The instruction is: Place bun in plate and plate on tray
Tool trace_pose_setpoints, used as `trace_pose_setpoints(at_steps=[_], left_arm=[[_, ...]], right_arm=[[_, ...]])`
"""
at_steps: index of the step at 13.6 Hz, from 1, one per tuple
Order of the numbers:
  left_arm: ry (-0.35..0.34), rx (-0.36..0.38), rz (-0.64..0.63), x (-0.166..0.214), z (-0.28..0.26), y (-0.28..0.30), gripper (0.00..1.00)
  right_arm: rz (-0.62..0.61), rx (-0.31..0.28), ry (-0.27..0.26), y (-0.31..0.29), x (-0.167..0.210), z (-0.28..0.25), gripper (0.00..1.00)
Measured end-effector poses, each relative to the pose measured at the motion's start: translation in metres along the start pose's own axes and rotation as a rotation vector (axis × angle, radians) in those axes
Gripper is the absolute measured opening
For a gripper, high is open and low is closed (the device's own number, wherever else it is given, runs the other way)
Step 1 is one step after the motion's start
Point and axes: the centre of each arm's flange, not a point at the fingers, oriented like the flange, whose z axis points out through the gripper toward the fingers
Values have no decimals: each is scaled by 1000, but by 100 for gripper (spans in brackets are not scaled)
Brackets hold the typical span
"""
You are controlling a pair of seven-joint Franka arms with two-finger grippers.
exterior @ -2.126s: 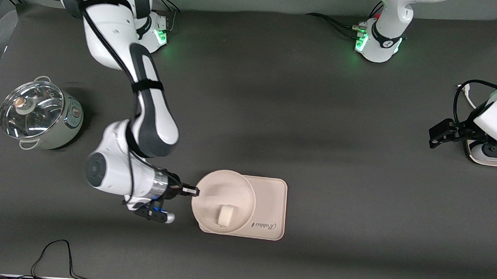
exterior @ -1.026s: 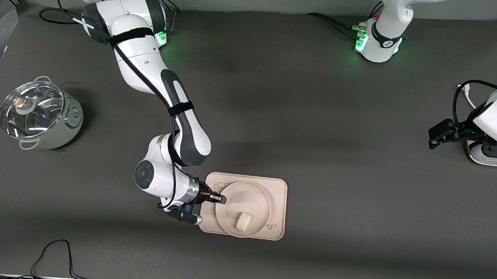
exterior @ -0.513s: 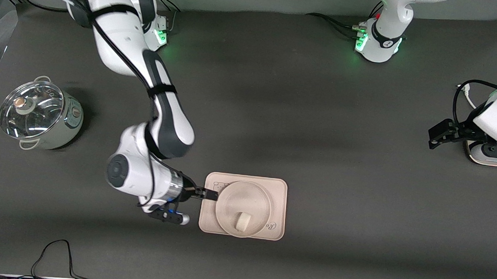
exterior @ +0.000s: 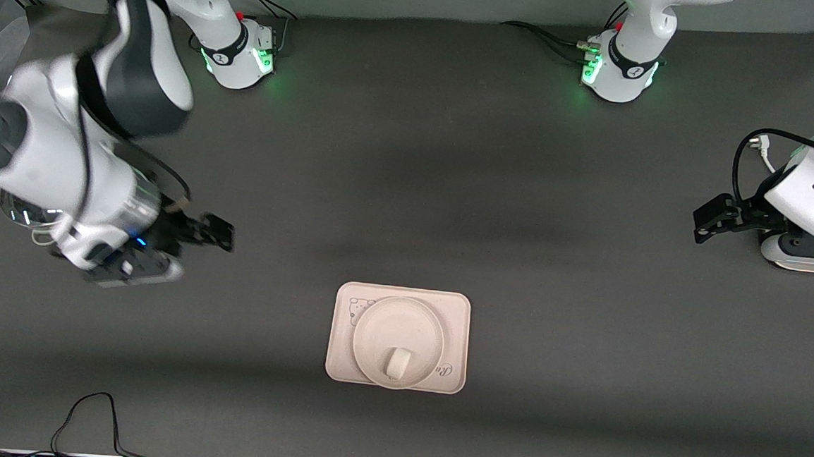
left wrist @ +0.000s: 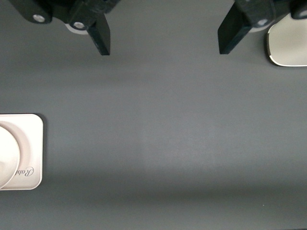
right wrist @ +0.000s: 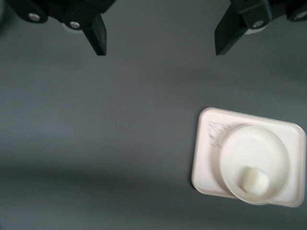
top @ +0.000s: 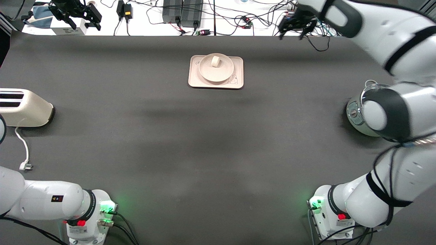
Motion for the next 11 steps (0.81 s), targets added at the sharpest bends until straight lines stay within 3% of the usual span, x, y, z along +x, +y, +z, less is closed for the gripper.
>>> trace_pose_setpoints(at_steps=[6, 11], left_arm=[[-1, 3, -29, 0, 0, -10, 100], [18, 8, -68, 3, -9, -32, 100]], right_arm=[[33, 3, 44, 41, -29, -57, 100], [84, 32, 17, 110, -44, -75, 100]])
